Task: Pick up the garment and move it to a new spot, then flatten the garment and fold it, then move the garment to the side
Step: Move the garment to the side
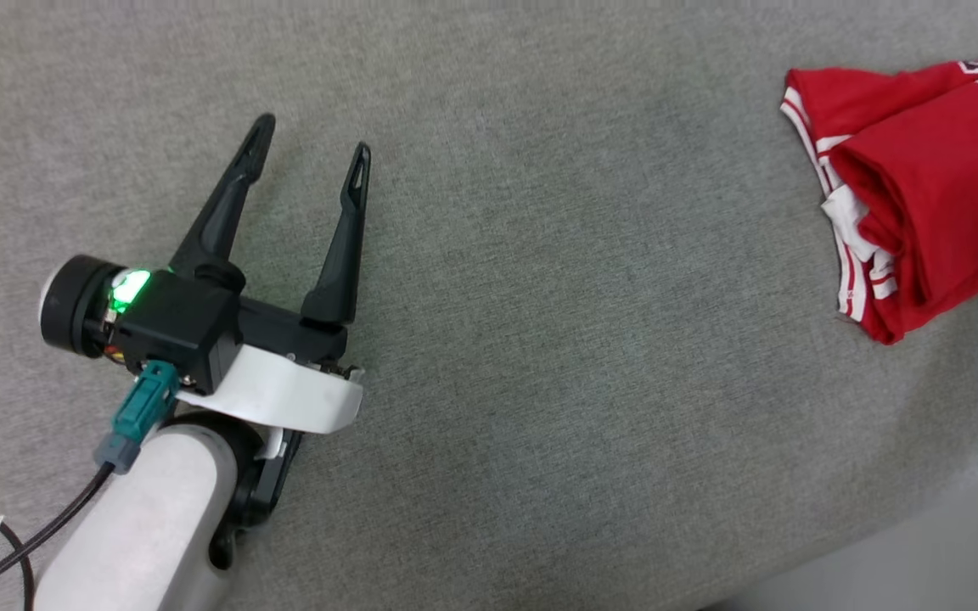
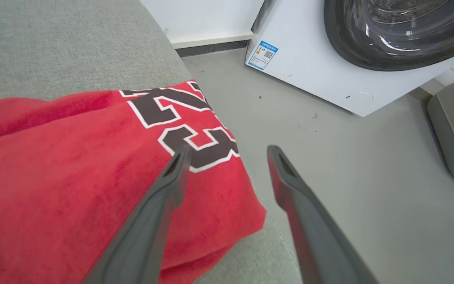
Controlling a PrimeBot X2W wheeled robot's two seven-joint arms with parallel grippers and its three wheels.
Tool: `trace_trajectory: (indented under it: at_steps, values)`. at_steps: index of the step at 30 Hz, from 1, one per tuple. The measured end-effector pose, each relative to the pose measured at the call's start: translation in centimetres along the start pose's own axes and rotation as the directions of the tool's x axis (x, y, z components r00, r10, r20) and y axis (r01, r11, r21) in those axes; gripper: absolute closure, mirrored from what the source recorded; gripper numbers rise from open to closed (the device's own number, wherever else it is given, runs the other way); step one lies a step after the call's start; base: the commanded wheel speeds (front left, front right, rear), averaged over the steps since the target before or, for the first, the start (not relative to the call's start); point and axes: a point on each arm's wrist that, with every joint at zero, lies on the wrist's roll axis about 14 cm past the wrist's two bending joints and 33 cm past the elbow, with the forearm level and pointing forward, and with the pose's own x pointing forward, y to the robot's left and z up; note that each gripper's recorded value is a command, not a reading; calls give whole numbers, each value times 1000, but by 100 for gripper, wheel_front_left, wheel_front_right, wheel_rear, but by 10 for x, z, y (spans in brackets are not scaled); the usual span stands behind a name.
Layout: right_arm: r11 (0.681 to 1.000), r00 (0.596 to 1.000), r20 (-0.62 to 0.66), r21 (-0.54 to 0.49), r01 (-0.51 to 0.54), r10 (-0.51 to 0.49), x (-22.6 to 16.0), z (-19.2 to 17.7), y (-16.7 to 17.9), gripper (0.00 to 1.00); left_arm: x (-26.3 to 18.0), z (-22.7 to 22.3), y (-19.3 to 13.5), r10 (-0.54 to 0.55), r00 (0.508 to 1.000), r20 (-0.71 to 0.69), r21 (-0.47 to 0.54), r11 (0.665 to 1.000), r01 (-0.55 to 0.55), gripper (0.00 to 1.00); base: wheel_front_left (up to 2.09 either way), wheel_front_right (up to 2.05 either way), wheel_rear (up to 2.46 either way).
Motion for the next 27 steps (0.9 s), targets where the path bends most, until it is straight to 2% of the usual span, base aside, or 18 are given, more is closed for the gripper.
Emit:
trace_trajectory:
  at_steps: [4,8,17,23,27]
  values:
    - [1000,997,74,14,-5,4,-11,16,-1,0,-10,9,-3,25,1000,10,-4,1000,-25,0,0,0,0]
    - [999,991,131,28,-39,35,-32,16,6,0,-26,18,-6,69,998,8,-11,998,-69,0,0,0,0]
    - [980,962,216,74,-185,165,-89,7,49,0,-75,45,0,208,978,18,-4,978,-208,0,0,0,0]
    - [931,910,266,91,-353,319,-134,7,103,0,-120,54,19,330,944,11,21,944,-330,0,0,0,0]
    - [887,855,322,85,-454,407,-160,21,131,0,-148,59,35,409,912,12,38,912,-409,0,0,0,0]
